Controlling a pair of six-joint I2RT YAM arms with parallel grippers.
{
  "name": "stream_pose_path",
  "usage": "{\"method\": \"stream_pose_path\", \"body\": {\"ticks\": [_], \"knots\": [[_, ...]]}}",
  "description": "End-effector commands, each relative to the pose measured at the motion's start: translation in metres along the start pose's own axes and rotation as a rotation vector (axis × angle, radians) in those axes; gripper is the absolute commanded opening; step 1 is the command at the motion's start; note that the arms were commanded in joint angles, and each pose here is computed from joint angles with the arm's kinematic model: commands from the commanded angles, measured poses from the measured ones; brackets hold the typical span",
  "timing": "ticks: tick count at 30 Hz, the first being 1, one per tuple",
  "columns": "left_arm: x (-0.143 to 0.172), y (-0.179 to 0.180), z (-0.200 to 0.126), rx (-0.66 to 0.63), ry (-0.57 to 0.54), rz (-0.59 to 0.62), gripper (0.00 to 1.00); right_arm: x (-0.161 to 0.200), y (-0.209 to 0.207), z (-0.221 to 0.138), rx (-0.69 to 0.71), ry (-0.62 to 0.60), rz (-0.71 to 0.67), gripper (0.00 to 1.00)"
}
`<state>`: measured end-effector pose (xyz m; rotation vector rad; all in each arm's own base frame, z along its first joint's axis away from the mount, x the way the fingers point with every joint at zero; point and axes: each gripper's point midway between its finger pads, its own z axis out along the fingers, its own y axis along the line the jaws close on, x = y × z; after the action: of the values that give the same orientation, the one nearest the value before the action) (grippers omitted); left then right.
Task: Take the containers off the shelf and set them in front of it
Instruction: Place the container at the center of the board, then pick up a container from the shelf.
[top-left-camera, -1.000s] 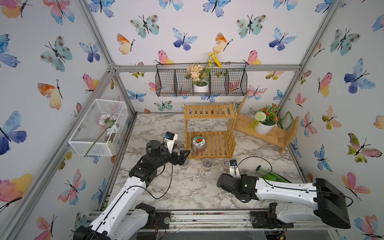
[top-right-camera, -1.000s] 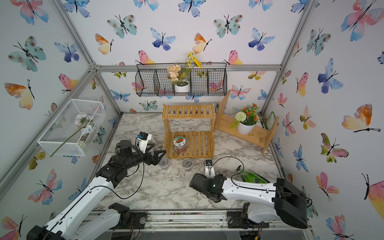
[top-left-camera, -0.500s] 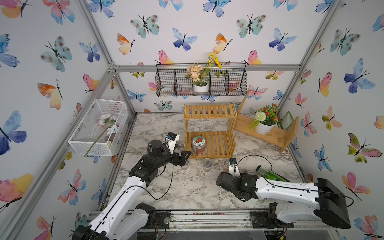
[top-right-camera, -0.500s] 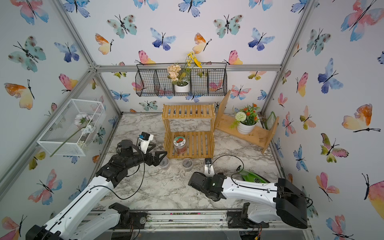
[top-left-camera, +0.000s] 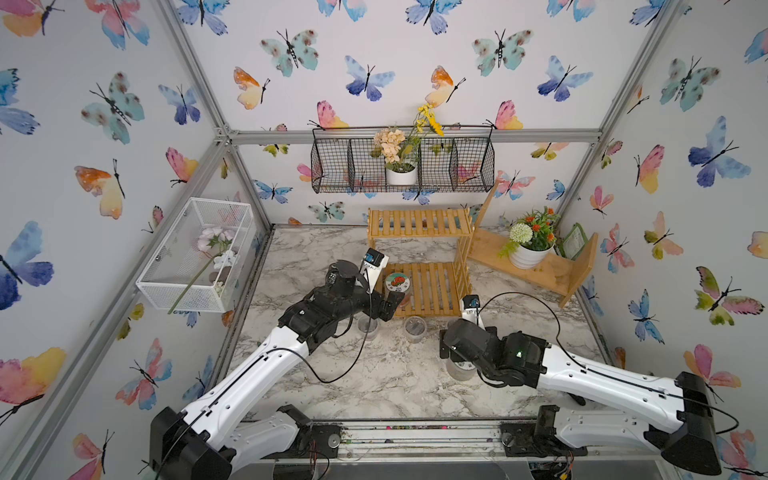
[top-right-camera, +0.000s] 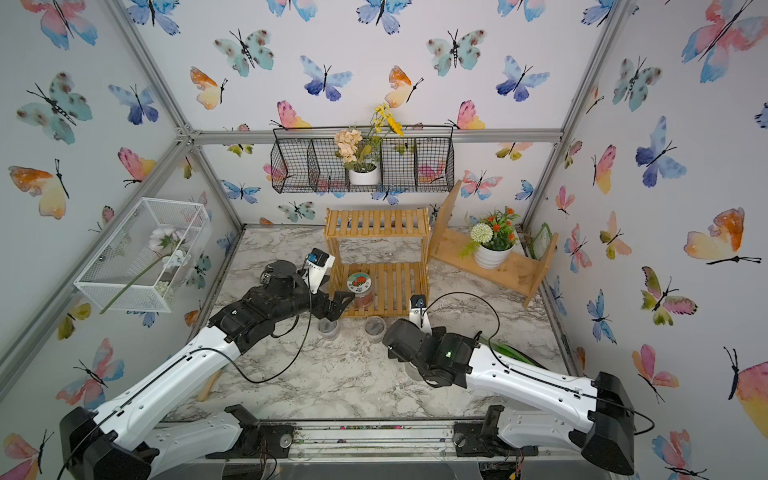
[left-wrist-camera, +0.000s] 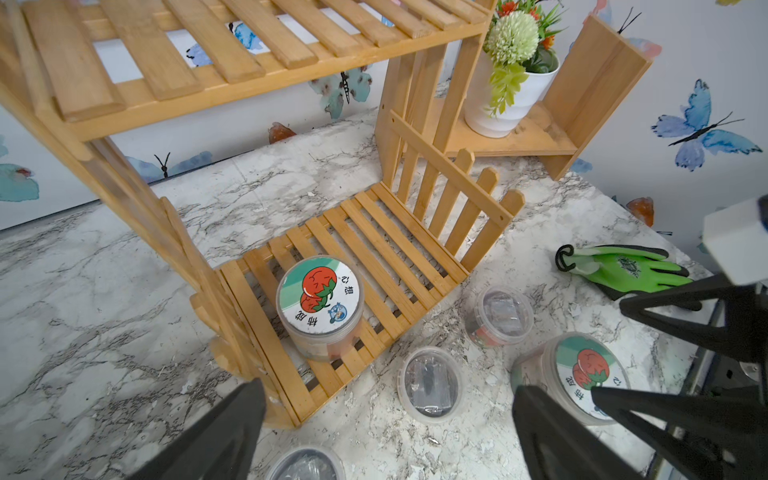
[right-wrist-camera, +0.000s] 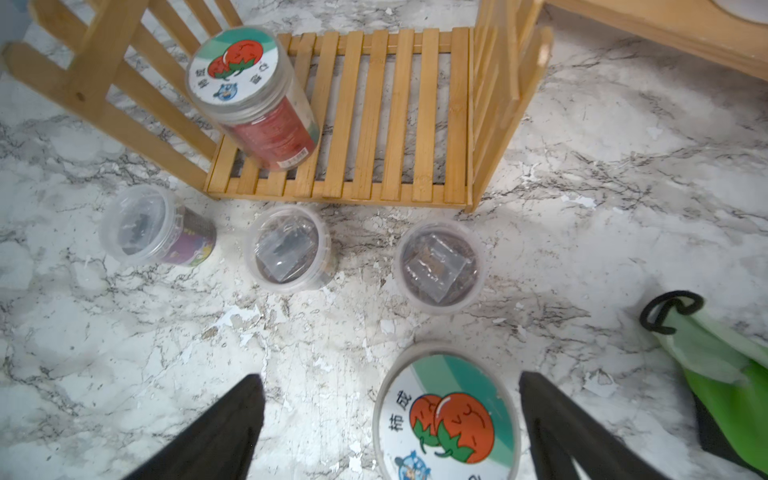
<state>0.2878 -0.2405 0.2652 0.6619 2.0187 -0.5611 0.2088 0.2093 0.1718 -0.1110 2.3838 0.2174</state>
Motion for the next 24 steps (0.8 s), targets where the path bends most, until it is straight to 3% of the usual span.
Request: {"method": "stream_pose_path", "body": {"ticks": [1,16,24], "knots": [[-0.005,0.009,0.008,-0.108,0.033,-0.026,0.99,-0.008,-0.002,-0.003,-0.084,0.041,-0.014,0.98],[-0.009,0.016,0.065,-0.251,0.14,-0.165,0.99,-0.046,-0.012,-0.002,-0.395,0.122,0.058,0.98],[0.001,0.024,0.093,-0.374,0.194,-0.245,0.99,-0.056,-0.02,-0.003,-0.464,0.127,0.093,0.98]]}}
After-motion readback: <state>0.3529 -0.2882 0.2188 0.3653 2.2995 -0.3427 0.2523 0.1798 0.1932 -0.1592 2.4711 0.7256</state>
